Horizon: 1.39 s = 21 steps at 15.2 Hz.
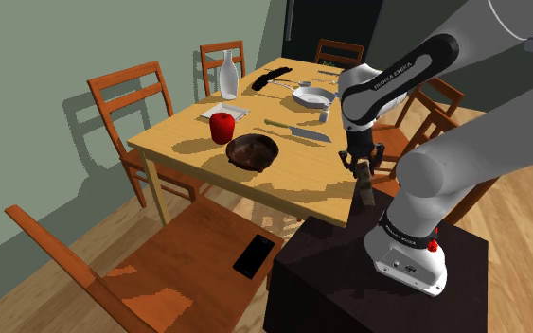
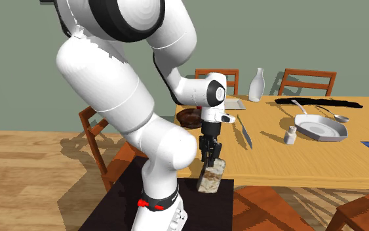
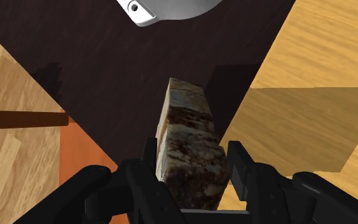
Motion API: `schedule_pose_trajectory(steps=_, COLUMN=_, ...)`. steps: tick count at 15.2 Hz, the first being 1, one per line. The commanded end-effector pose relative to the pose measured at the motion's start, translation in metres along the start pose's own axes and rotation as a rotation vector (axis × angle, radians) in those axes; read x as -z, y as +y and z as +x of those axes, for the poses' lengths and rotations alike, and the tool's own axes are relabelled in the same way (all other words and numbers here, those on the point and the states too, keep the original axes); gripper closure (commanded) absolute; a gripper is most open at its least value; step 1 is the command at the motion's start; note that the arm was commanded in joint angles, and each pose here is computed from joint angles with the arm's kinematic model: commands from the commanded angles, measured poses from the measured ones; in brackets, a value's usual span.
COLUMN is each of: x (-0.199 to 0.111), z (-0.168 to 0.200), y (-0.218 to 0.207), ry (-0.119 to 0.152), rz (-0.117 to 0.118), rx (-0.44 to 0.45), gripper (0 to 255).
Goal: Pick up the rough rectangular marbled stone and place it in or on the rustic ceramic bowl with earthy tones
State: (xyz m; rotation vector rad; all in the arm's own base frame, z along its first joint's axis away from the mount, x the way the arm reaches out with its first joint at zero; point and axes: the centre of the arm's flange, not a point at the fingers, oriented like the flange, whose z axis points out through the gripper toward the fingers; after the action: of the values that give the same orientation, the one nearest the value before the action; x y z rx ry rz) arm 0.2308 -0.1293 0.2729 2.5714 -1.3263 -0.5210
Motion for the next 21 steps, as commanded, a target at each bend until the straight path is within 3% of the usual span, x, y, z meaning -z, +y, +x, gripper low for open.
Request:
schedule_pose_trajectory(steps=1, x=0.010, z=-0.003, y=0.004, ry=0.000, rz=0.000, rx=0.000, gripper=255)
schedule_pose_trajectory(steps=21, x=0.107, z=-0.025, y=0.039, ry=0.000, rz=0.000, rx=0.000, gripper=255)
